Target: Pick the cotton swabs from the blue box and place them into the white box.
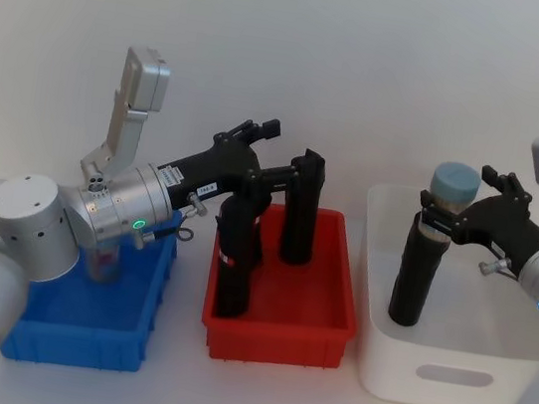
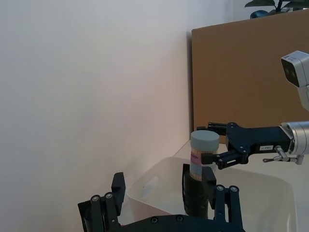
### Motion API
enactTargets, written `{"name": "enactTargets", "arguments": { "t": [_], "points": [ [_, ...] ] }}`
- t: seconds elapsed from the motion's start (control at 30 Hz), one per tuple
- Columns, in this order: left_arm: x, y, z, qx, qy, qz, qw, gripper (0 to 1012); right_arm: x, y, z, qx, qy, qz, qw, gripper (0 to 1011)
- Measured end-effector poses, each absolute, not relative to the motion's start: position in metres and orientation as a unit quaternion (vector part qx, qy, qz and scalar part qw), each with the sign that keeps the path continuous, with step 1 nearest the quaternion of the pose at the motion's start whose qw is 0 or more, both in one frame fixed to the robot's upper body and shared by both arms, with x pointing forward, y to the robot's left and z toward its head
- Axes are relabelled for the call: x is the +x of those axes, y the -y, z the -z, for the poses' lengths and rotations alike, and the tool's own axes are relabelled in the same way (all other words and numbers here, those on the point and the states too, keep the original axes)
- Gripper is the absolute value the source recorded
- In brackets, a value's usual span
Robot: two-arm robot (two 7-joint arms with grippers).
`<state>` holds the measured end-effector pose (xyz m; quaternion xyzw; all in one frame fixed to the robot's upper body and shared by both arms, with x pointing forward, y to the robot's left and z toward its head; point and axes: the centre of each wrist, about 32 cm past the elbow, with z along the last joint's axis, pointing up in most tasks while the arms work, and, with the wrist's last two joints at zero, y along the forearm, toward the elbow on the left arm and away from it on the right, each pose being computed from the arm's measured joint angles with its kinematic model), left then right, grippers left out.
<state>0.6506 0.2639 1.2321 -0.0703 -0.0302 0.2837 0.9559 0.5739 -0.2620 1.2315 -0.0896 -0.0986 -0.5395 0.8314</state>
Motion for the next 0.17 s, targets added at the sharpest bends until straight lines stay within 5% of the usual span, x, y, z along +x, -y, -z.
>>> {"name": "enactTargets", "arguments": {
  "t": [0.17],
  "points": [
    [0.6506,-0.2639,-1.2321,-0.070,0.030,-0.284,0.956,1004,0.5738,0.2621,-1.2314,-0.089,0.098,0.540,0.831,1001]
  ]
}}
